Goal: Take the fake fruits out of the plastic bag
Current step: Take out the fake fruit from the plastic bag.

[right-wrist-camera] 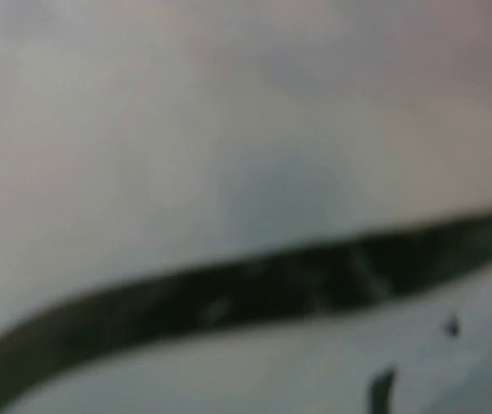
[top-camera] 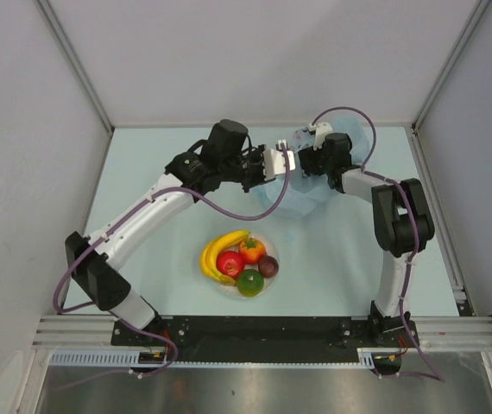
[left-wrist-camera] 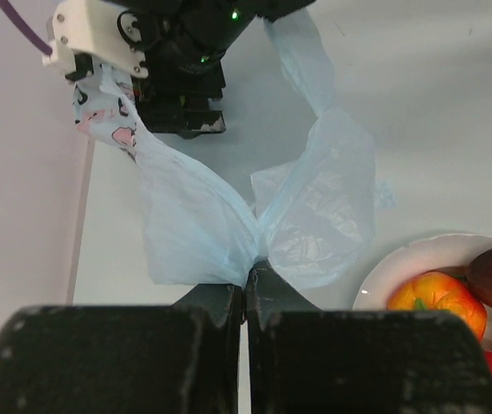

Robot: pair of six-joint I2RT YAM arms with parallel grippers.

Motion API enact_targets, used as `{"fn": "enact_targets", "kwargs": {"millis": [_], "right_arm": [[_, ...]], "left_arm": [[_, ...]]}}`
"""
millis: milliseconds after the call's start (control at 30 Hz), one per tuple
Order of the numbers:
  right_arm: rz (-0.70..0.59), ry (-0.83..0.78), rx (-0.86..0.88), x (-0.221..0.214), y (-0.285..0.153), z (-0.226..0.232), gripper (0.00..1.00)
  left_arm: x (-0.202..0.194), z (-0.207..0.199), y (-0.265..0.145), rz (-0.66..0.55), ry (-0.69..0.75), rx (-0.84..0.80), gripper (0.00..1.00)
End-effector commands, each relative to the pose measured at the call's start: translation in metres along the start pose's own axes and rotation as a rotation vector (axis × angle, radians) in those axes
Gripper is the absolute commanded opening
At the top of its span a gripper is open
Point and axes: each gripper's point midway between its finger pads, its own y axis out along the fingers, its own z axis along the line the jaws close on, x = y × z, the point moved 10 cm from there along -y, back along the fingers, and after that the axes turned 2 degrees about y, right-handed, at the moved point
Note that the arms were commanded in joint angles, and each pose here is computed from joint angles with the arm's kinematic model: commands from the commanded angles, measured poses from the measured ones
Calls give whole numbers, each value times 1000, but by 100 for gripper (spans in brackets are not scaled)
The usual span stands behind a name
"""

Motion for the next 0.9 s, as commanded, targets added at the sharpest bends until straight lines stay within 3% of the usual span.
{"fn": "enact_targets", "kwargs": {"millis": [0, 300, 367, 400, 433, 567, 767, 867], "right_arm": [[-75, -87, -149, 17, 20, -11, 90], [-125, -234, -237, 17, 77, -24, 90], [-169, -277, -228, 34, 88, -29, 81], [-159, -286, -193, 29, 99, -30, 66], [-142, -291, -168, 30, 102, -31, 59], [-204, -325, -83, 52, 101, -29, 39], [-204, -234, 41, 73, 52, -26, 29], [-241, -155, 148, 92, 7, -22, 28]], "left_arm": [[11, 3, 1, -74, -11, -16, 0], [-4, -3, 22, -46, -44, -71, 0], [-9, -5, 26, -33, -71, -75, 0], [-10, -5, 27, -27, -75, -69, 1], [-11, -6, 27, -22, -85, -66, 0], [-17, -3, 34, 15, -90, -47, 0], [-26, 10, 49, 41, -140, -1, 0], [-35, 26, 57, 32, -253, 45, 0]]}}
